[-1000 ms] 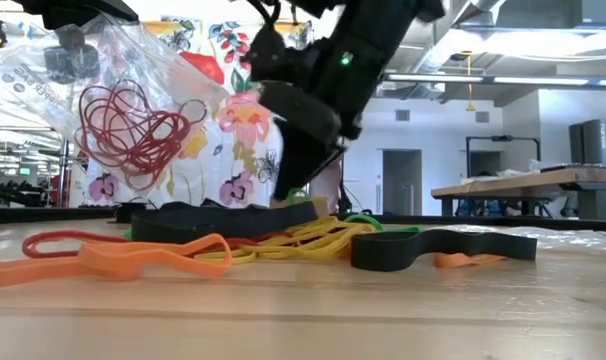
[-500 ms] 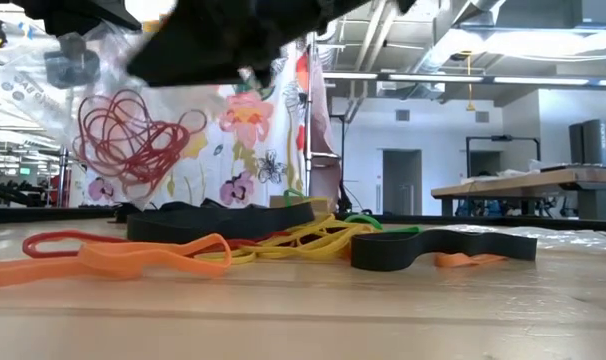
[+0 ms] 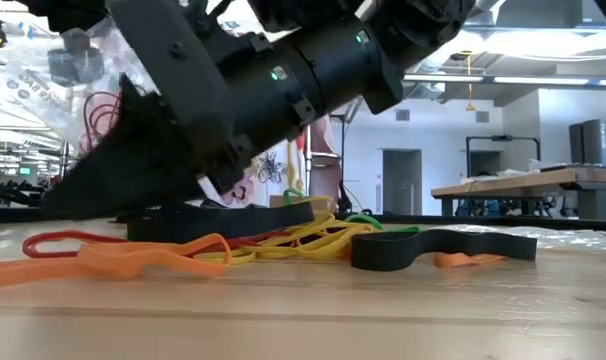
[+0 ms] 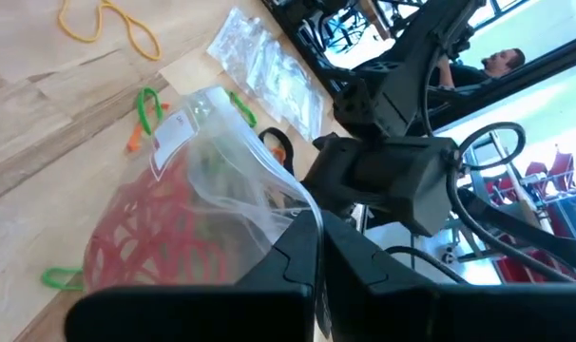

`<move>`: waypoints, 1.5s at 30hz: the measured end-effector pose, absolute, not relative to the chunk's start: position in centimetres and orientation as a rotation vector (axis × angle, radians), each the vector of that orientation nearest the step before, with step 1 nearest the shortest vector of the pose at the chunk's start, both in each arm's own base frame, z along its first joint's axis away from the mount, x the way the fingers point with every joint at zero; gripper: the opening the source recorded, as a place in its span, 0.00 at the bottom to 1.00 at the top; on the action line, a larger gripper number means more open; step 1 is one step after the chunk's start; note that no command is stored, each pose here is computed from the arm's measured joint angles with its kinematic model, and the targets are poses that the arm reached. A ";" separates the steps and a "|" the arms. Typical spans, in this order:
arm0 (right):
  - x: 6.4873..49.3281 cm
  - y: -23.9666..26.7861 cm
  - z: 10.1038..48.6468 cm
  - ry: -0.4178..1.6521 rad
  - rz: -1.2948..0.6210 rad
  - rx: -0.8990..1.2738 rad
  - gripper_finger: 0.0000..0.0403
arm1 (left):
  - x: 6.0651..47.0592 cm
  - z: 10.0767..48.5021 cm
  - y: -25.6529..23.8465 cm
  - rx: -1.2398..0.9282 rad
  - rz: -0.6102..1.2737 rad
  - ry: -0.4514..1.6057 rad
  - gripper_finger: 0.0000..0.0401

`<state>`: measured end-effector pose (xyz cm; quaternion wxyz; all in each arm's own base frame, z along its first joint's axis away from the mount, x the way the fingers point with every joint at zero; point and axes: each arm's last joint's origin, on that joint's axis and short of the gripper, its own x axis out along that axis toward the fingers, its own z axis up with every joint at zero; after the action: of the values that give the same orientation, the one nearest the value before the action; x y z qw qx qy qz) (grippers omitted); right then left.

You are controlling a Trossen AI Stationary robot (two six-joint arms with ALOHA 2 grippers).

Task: Sort rubber bands
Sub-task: Put the red rubber band into the transparent zip bag

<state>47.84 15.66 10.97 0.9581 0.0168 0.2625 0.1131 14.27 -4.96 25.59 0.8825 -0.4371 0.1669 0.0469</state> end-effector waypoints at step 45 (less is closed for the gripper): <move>49.4 16.4 22.4 0.535 0.098 -0.273 0.00 | 14.2 25.5 -5.0 -0.886 0.079 0.366 0.00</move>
<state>49.39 16.38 22.43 0.9540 -0.1345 0.2635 0.0481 14.23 -5.02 25.51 0.8867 -0.4259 0.1760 0.0379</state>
